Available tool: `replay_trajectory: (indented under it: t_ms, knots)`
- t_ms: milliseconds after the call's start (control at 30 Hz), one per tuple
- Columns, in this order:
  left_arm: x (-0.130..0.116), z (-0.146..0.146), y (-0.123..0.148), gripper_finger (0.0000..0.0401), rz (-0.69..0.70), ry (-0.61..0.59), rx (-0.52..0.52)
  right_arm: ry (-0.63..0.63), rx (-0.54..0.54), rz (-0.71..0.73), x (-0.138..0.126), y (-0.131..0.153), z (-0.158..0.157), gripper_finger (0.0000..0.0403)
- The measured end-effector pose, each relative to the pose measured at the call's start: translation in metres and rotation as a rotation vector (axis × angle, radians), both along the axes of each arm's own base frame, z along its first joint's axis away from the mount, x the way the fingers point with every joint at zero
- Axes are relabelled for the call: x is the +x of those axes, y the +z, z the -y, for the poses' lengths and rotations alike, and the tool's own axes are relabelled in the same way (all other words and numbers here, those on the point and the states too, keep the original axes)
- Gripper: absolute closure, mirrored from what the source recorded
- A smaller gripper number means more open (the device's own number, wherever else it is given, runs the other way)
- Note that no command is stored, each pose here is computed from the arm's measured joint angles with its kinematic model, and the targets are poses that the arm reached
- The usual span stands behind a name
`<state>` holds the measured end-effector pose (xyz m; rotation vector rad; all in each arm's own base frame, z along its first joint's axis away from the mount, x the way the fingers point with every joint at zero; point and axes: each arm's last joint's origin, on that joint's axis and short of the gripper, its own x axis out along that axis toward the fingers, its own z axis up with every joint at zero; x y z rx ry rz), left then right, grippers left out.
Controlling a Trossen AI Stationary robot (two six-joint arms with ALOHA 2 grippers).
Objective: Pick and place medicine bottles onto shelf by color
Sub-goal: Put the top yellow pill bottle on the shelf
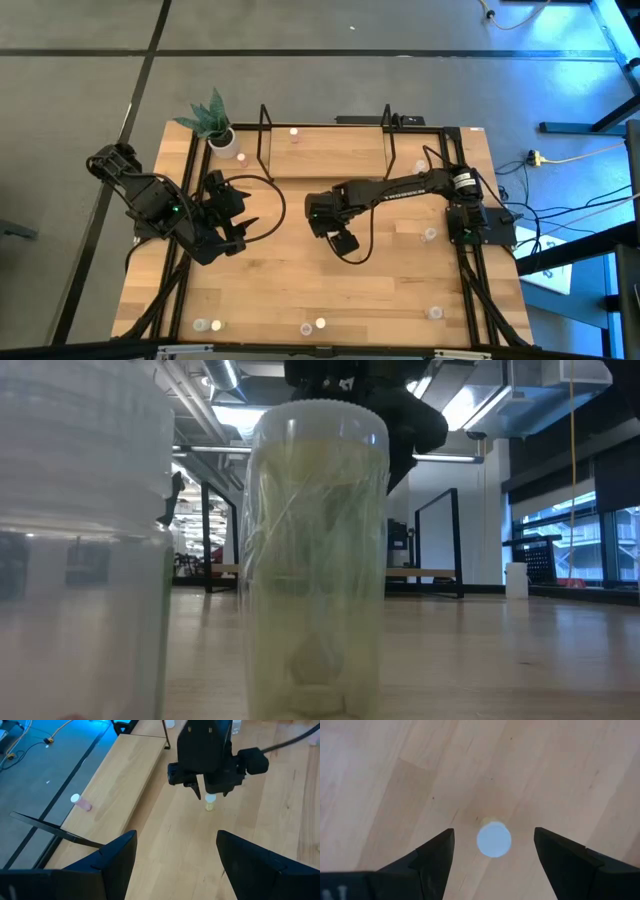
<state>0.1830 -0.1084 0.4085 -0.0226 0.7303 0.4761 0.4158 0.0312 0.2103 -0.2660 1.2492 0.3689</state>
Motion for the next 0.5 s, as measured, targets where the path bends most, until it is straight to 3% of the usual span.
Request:
replay_trajectory:
  t_ms: [200,500]
  knots:
    - [0.000,0.000,0.000,0.0134,0.005,0.000,-0.004,-0.004,0.007,-0.046,0.004,-0.016,0.000,0.0127]
    - [0.000,0.000,0.000,0.0134,0.006,0.000,-0.004,-0.005,0.045,-0.034,0.006,-0.017,0.001,0.0127]
